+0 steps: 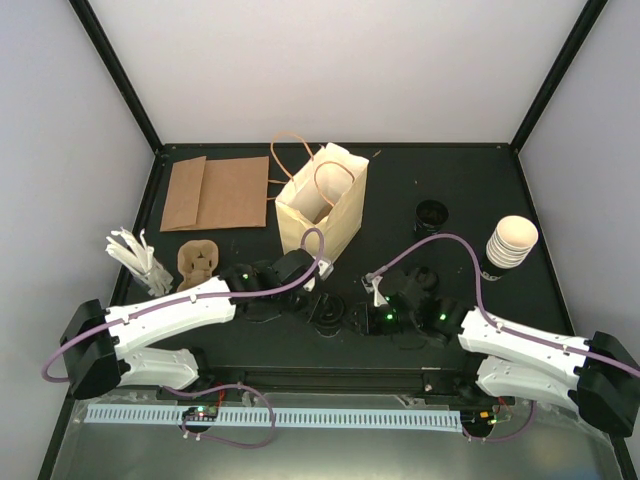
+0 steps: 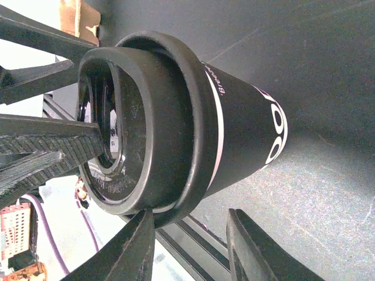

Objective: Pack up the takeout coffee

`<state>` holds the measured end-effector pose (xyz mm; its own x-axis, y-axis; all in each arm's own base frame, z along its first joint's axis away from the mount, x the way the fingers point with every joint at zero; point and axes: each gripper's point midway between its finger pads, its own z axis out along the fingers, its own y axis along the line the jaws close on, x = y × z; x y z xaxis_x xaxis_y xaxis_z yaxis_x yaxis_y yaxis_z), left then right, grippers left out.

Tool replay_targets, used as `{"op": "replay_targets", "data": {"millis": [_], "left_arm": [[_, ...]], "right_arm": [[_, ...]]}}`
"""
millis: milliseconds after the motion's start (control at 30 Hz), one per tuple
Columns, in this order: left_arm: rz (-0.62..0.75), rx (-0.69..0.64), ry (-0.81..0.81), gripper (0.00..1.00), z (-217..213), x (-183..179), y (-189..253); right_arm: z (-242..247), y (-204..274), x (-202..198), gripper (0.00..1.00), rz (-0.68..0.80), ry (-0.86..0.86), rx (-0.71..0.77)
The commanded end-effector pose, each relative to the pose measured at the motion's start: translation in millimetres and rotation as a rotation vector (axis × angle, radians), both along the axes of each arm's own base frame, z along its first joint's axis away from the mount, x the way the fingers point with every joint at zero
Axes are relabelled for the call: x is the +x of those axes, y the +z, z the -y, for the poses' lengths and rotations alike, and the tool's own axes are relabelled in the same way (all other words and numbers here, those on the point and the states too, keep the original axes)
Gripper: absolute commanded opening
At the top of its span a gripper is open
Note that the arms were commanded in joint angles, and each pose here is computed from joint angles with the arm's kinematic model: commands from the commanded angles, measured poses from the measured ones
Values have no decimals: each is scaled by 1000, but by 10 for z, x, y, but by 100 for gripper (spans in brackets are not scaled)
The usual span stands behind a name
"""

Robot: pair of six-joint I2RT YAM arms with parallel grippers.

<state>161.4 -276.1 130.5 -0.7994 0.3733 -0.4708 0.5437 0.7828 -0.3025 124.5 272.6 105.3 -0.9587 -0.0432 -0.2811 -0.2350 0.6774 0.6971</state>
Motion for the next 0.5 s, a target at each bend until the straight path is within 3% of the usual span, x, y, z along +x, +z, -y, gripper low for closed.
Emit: {"op": "replay_targets", "data": {"millis": [0,200,467], "left_arm": [[-78,-41,-50,54,120,-160,-113],[-78,-41,-51,54,114,-163,-114],[-56,-27,-40,54,90,-121,-65]], "right_arm": [[421,-586,-54,36,-99,-107,-233],[502,-657,-75,35,-111,-113,-282],[313,-188,69,40,0,-68,-203]]}}
